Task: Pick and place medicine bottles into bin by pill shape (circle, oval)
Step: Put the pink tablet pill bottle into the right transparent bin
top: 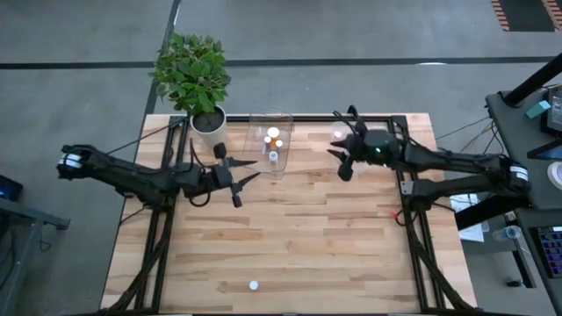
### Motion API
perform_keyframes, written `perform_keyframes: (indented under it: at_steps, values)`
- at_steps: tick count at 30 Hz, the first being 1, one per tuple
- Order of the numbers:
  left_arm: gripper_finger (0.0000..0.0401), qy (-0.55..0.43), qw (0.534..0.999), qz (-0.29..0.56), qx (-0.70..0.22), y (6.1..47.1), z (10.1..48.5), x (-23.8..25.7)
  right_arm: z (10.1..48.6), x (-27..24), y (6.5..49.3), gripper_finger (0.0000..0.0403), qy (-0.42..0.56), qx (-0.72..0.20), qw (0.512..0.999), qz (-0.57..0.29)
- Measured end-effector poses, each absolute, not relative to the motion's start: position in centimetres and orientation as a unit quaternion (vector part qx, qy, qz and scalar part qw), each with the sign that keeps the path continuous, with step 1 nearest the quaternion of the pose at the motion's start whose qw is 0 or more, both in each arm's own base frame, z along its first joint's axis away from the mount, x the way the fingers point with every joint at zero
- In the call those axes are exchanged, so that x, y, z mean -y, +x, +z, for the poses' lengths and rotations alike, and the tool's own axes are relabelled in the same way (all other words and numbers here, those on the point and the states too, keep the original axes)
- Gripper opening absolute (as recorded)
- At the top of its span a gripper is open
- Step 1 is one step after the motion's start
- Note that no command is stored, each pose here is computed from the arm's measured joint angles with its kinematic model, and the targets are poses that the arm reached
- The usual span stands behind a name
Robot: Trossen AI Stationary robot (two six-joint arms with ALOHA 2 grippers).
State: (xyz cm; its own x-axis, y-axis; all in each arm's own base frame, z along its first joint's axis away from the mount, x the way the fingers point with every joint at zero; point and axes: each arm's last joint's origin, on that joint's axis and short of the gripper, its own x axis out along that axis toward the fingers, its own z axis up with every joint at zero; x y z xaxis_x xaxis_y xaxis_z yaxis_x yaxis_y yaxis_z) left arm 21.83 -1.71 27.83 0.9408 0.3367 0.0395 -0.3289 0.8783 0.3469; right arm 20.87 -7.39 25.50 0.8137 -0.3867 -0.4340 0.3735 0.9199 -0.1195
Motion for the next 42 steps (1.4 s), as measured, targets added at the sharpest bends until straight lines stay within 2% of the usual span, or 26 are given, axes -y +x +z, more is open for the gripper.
perform_keyframes:
  at_steps: [7,12,17,20,26,32,37,42]
  values:
    - [0.0137,0.074,0.985,0.157,0.013,23.3,26.9,2.5,24.8,5.0,19.1,0.0082,-0.079,-0.149,0.973,-0.157]
    - [0.0137,0.022,0.99,0.135,0.04,24.5,27.2,3.8,24.6,3.9,18.0,0.0066,-0.119,-0.097,0.984,-0.09]
    - [0.0137,-0.023,0.993,0.111,0.045,26.5,28.2,5.5,24.8,3.2,16.9,0.0056,-0.153,-0.001,0.988,-0.035]
    - [0.0137,-0.037,0.995,0.095,0.023,28.1,29.2,6.8,24.6,3.0,16.3,0.0053,-0.171,0.053,0.983,-0.032]
    - [0.0137,-0.11,0.98,0.1,-0.134,30.5,32.5,8.6,24.2,3.0,15.9,0.0052,-0.208,0.077,0.974,-0.043]
    - [0.0137,-0.262,0.913,0.116,-0.291,32.1,34.4,10.3,24.0,3.0,15.9,0.0052,-0.219,0.072,0.972,-0.044]
    - [0.0137,-0.396,0.827,0.081,-0.39,32.9,33.5,14.2,24.1,3.0,15.9,0.0052,-0.228,0.074,0.97,-0.045]
    - [0.0136,-0.389,0.787,0.044,-0.476,32.3,31.5,19.2,24.1,3.0,15.9,0.0052,-0.223,0.074,0.971,-0.045]
